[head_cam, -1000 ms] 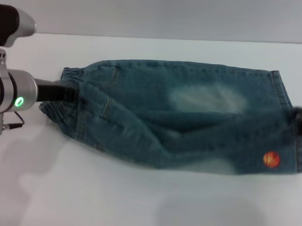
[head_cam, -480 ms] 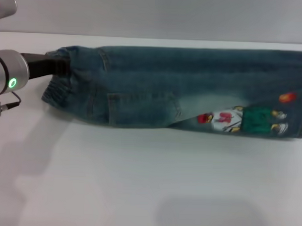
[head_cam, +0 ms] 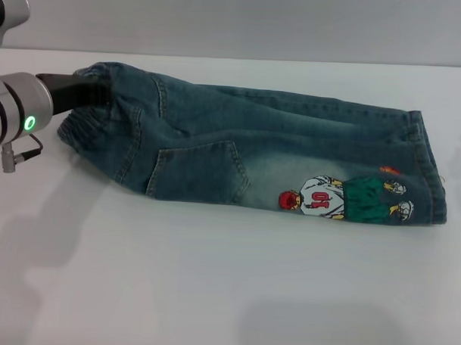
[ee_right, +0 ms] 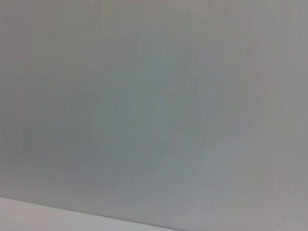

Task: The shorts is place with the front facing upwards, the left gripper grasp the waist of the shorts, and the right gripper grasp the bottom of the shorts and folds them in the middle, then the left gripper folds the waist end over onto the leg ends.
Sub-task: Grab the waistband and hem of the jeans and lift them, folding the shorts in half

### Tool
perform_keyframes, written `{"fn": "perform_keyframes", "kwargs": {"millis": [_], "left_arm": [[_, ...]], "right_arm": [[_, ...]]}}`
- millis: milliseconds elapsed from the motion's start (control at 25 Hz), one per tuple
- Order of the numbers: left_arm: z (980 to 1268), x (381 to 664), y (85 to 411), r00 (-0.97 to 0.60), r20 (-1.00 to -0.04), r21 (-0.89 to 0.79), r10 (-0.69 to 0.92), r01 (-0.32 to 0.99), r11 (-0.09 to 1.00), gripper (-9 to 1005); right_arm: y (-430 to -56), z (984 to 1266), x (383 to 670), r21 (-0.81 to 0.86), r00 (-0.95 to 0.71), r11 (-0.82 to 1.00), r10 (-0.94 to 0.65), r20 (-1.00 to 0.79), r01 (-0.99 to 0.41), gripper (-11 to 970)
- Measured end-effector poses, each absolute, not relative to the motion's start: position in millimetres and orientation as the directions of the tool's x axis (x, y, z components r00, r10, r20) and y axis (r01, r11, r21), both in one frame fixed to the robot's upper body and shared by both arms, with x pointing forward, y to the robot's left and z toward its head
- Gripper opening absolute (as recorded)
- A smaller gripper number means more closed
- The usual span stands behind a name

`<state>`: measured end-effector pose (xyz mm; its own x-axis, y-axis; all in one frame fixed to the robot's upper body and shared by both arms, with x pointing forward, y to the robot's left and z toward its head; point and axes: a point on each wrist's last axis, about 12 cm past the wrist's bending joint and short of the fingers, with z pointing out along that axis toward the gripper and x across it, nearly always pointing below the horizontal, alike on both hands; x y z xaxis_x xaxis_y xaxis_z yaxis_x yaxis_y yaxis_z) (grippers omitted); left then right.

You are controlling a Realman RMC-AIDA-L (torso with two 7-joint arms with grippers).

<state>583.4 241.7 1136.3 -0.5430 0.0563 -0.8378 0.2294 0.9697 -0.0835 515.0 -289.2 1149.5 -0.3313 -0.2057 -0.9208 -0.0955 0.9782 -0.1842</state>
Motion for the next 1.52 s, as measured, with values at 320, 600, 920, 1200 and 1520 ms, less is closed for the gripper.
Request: {"fn": "perform_keyframes", "kwargs": {"millis": [320,600,920,1200,1520], "left_arm": [[1133.2,596.3,235.5,-0.522,-0.850,-0.073,0.064,0.238,0.969,92],[1133.7,600.4,226.1,-0.519,-0.851,-0.068,0.082,0.263,0.962,92],[1131.9,597.6,223.4,-0.523,-0.848,-0.067,0.090,0.273,0.960,92],[1131.0,596.6,220.9,-0.524,-0.846,-0.067,0.095,0.282,0.957,92],[1131.4,596.4,219.6,-0.523,-0.847,-0.066,0.098,0.286,0.956,92]], "right_arm": [[-280.2,1140.7,517.3,-0.159,-0.348,0.980,-0.192,-0.918,-0.120,9],[-294.3,1116.4,522.7,-0.082,-0.430,0.995,-0.098,-0.898,-0.056,29],[-291.4,1104.3,533.0,0.008,-0.496,0.999,-0.016,-0.868,-0.047,120],[-284.3,1101.0,539.8,0.020,-0.522,0.997,-0.019,-0.853,-0.069,476],[-278.8,1086.4,547.8,0.078,-0.566,0.995,0.027,-0.824,-0.066,536]]}}
